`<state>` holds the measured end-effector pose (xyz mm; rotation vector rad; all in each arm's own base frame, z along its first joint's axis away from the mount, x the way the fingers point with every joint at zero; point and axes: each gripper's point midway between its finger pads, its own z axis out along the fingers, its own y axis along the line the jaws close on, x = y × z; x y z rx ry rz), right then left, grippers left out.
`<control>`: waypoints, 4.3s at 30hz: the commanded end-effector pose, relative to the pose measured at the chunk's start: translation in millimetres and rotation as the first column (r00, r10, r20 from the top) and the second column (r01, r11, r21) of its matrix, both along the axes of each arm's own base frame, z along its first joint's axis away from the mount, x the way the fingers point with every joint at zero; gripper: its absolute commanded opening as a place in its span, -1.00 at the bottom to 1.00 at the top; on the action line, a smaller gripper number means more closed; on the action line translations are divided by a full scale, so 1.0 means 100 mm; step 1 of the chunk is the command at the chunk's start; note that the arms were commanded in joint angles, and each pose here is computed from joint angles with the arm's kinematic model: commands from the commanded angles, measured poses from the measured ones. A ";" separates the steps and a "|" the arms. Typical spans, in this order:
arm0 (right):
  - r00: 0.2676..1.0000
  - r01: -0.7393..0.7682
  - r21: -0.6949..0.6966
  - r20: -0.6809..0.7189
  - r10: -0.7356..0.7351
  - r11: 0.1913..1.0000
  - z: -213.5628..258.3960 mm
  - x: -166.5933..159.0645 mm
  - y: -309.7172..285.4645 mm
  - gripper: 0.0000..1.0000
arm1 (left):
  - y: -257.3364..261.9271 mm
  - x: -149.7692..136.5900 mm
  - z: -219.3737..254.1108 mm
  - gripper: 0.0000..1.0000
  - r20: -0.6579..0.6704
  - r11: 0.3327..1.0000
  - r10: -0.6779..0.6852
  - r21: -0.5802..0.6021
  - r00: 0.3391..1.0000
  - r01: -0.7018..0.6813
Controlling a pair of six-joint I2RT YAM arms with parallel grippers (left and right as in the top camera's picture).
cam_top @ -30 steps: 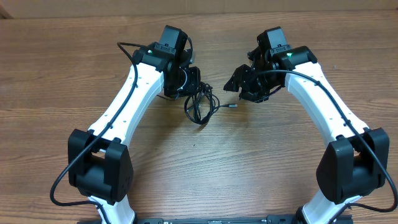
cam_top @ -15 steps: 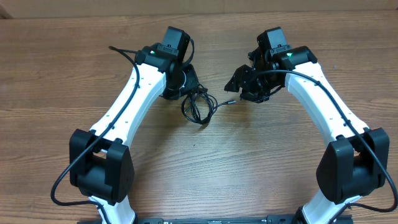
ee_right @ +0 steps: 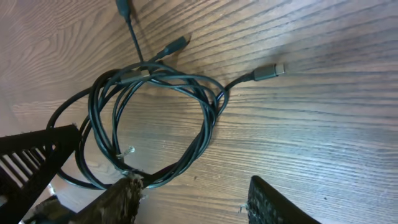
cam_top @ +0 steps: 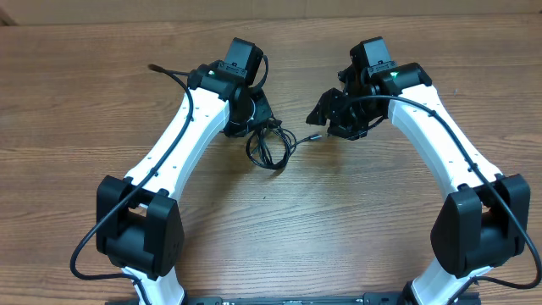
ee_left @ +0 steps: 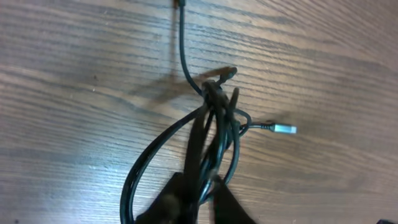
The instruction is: Untangle cables
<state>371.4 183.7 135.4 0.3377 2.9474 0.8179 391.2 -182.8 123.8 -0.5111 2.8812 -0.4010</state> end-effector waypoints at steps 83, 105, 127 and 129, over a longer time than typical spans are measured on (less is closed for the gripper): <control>0.993 0.107 -0.072 -0.031 -0.110 0.992 -0.06 0.12 -0.67 0.35 | -0.19 -0.02 -0.16 0.53 0.017 0.997 -0.074 -0.033 0.997 0.074; 0.997 0.071 -0.077 0.012 -0.070 0.994 -0.05 0.17 -0.67 0.38 | -0.37 -0.25 -0.56 0.32 -0.016 0.999 -0.046 -0.024 0.999 0.046; 0.997 0.073 -0.074 0.001 -0.073 0.995 -0.06 0.15 -0.67 0.42 | -0.35 -0.37 -0.89 0.12 0.002 0.972 0.230 0.040 0.973 -0.230; 0.997 0.073 -0.074 -0.001 -0.073 0.995 -0.06 0.15 -0.67 0.43 | -0.27 -0.36 -0.90 -0.01 0.029 0.975 0.204 0.088 0.979 -0.206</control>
